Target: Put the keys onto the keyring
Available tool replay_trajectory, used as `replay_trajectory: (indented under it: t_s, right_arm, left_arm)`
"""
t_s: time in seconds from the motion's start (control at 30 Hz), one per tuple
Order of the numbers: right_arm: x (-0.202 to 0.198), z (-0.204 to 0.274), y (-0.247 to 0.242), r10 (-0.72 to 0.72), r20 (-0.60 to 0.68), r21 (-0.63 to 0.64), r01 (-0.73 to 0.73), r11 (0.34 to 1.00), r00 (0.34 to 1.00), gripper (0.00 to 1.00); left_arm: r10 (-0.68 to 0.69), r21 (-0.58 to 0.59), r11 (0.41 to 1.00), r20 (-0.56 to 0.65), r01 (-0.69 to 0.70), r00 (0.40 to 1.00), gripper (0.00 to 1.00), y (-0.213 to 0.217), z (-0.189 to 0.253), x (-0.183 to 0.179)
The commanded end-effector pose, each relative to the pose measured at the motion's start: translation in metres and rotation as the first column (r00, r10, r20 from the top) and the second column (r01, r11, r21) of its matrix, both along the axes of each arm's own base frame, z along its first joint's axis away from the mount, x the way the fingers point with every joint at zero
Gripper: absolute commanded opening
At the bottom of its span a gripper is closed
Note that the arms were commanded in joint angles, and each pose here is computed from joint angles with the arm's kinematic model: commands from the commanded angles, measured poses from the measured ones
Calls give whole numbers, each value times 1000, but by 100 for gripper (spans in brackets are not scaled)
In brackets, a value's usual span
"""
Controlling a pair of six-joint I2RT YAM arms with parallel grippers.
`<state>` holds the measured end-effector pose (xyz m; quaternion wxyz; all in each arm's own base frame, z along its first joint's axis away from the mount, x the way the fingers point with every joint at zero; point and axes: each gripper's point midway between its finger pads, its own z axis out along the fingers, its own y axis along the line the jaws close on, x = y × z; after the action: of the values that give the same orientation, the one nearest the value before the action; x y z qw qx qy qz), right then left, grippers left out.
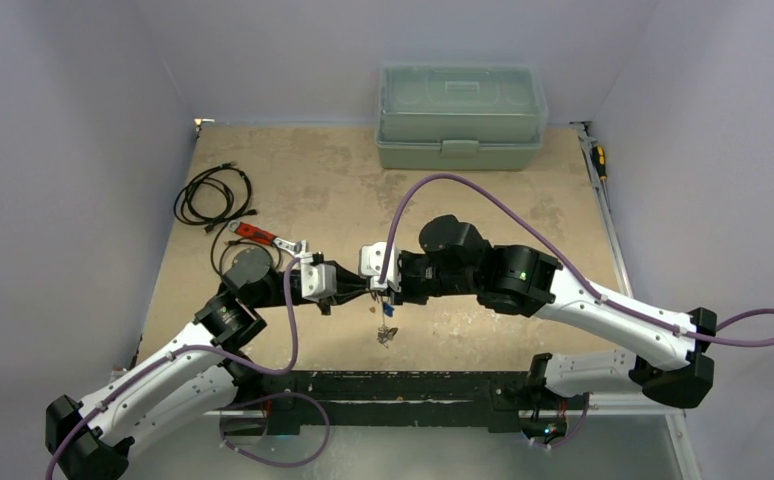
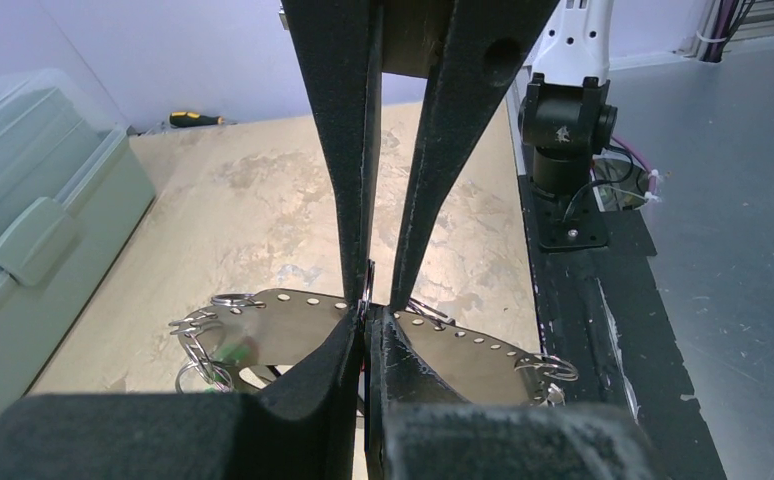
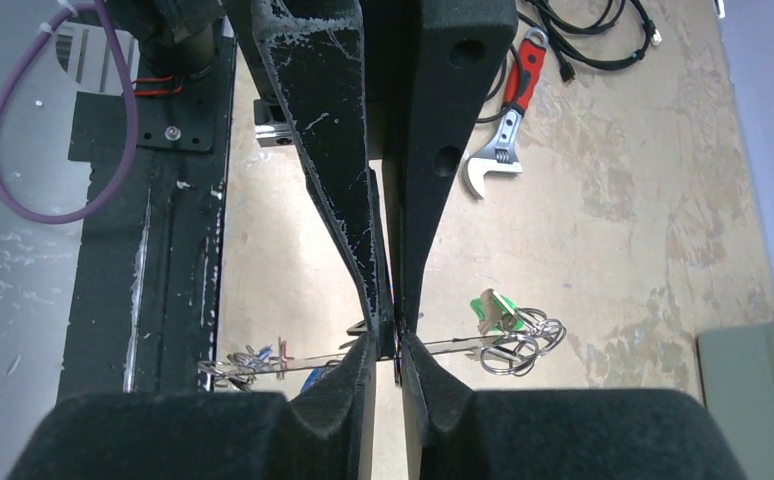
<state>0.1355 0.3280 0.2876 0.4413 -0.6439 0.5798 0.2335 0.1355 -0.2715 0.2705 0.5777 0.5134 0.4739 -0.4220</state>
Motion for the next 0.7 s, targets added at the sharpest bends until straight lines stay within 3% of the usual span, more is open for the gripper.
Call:
replay_trajectory:
  t_s: [0.0,0.1,0.23,0.47,0.57,0.67]
  right_arm:
    - [7,10,-2,-19,37,12,19,1000,999,14]
    - [7,12,0,-11,36,17,10,1000,999,12]
    - [8,11,3,-4,41,15,3,1000,999,0]
    - [14,22,6,-28,89,88,21,996,996,0]
    - [14,36,6,-40,115,169,20,985,993,0]
    - [12,51,4,-56,137,258,19,966,989,0]
  left_arm:
    - [-20,-70,997,108,27,994,0,0,37,-5]
    - [-24,-69,997,107,32,994,0,0,37,-6]
    - [-28,-69,997,108,35,994,0,0,37,-6]
    - [-20,-77,997,122,29,992,2,1,41,-7]
    - [-9,-84,996,135,20,991,25,4,45,-7]
    - [1,-99,995,148,14,989,37,6,49,-8]
